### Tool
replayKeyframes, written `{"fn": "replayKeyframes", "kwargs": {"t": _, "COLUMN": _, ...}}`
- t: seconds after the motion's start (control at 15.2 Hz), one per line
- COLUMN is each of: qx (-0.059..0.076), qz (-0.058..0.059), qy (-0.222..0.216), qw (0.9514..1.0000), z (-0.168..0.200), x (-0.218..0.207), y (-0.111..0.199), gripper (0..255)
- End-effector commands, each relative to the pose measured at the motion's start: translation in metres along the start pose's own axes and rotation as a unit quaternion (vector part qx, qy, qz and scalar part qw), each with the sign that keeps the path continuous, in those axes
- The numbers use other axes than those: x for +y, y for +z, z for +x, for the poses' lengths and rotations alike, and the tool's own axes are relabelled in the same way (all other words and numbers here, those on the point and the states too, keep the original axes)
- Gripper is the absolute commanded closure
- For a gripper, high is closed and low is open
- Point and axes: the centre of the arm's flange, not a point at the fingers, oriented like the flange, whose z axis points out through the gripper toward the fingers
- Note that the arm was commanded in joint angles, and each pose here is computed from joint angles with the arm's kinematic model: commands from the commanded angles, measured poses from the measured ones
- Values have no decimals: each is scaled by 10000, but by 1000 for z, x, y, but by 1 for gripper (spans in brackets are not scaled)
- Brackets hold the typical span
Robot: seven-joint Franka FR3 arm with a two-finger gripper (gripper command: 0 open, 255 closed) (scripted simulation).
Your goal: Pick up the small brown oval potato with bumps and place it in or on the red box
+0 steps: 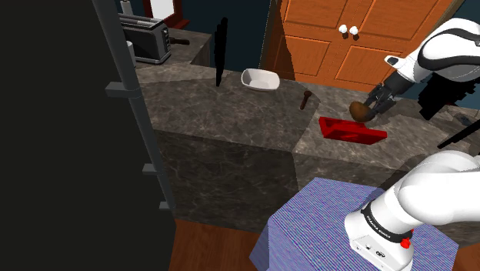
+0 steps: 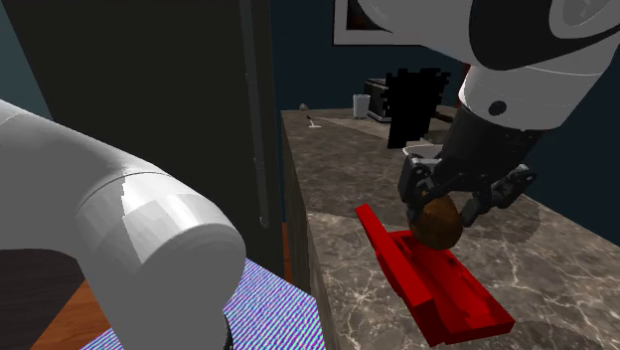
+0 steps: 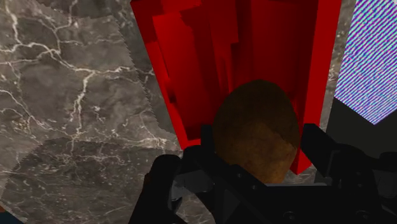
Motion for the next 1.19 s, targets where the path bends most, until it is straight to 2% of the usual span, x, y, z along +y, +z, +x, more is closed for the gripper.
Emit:
{"fn": "replayKeyframes", "kwargs": {"t": 0.0, "qx": 1, "qz": -2, "qy": 0, "qw": 10000, "z": -2, "x": 1, "y": 9, "gripper": 255}}
{"fn": "replayKeyframes", "kwargs": {"t": 0.13, "qx": 1, "qz": -2, "qy": 0, "qw": 10000, "z": -5, "x": 1, "y": 18, "gripper": 255}}
{"fn": "replayKeyframes", "kwargs": {"t": 0.66, "qx": 0, "qz": -1, "qy": 0, "qw": 10000, "z": -5, "x": 1, "y": 18, "gripper": 255}}
{"fn": "replayKeyframes", "kwargs": {"t": 0.73, "qx": 0, "qz": -1, "qy": 0, "qw": 10000, "z": -5, "x": 1, "y": 18, "gripper": 0}}
{"fn": "replayKeyframes", "kwargs": {"t": 1.06, "qx": 0, "qz": -1, "qy": 0, "qw": 10000, "z": -5, "x": 1, "y": 18, "gripper": 0}}
{"fn": "replayKeyframes", "kwargs": {"t": 1.12, "qx": 1, "qz": -2, "qy": 0, "qw": 10000, "z": -5, "x": 1, "y": 4, "gripper": 0}}
